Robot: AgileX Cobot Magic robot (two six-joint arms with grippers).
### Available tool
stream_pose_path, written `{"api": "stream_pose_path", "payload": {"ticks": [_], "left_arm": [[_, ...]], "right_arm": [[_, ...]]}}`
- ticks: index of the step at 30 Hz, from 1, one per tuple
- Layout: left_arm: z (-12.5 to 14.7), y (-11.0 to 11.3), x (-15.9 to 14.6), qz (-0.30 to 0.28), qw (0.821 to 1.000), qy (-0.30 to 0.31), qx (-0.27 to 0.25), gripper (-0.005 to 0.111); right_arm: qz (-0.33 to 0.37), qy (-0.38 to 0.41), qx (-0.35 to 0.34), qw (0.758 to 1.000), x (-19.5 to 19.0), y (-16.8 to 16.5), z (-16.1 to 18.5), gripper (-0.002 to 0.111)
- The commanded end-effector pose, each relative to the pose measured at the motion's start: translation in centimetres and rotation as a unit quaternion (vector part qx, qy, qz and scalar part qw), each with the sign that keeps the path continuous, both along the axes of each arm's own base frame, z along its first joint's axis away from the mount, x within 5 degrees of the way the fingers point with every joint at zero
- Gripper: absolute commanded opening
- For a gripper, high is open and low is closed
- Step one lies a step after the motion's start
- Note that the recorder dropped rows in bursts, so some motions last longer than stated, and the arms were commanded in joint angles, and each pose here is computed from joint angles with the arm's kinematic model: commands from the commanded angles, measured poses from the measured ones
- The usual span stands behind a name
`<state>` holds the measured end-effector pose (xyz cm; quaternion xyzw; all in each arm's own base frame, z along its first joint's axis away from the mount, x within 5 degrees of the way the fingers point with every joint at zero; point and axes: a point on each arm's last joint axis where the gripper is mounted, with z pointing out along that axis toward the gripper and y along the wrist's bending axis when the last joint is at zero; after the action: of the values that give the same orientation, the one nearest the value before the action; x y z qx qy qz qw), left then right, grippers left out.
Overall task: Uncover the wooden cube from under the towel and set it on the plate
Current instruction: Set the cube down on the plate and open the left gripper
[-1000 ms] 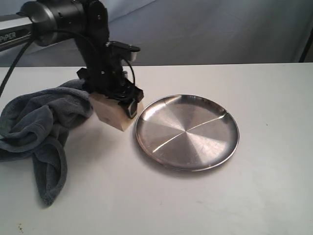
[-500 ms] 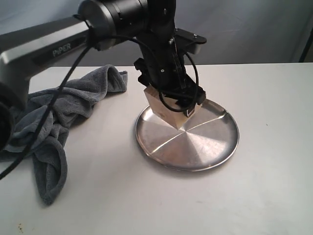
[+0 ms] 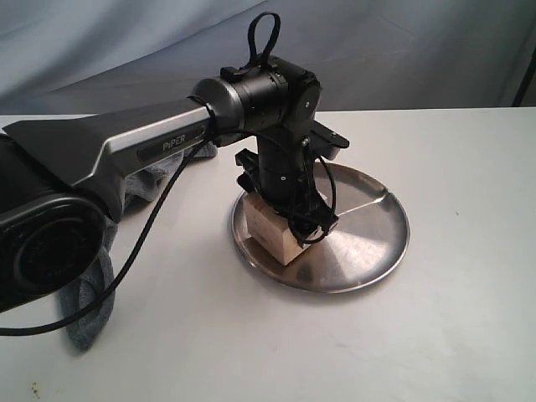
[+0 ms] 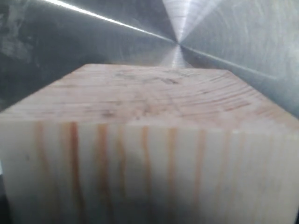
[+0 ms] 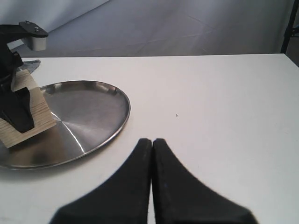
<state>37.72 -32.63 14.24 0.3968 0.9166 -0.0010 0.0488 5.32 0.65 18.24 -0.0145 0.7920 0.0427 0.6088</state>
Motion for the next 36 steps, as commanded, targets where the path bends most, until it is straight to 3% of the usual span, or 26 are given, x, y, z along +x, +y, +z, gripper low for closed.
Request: {"api": "stream_pose_path", "payload": {"ticks": [1, 6, 10, 20, 24, 36], "left_arm": [[0.3, 0.0, 0.3, -0.004, 1.000, -0.017, 0.005, 0.000], [0.2, 0.0, 0.3, -0.004, 1.000, -0.017, 0.007, 0.002], [0.2, 0.0, 0.3, -0.004, 1.000, -0.017, 0.007, 0.013], [0.4, 0.0, 0.3, -0.004, 1.000, -0.018, 0.005, 0.064], [0.7, 0.0, 0.3, -0.003, 1.000, -0.019, 0.003, 0.078], [3.9, 0.0, -0.1, -0.024, 0.999, -0.037, -0.026, 0.087]], "right_arm": [[0.002, 0.001, 0.002, 1.000, 0.0, 0.0, 0.0, 0.000], [0.002, 0.001, 0.002, 1.000, 0.0, 0.0, 0.0, 0.000], [0.002, 0.001, 0.002, 1.000, 0.0, 0.0, 0.0, 0.000], [0.002, 0.001, 0.002, 1.000, 0.0, 0.0, 0.0, 0.000], [0.002, 0.001, 0.002, 1.000, 0.0, 0.0, 0.0, 0.000], [0.002, 0.001, 0.002, 1.000, 0.0, 0.0, 0.0, 0.000]]}}
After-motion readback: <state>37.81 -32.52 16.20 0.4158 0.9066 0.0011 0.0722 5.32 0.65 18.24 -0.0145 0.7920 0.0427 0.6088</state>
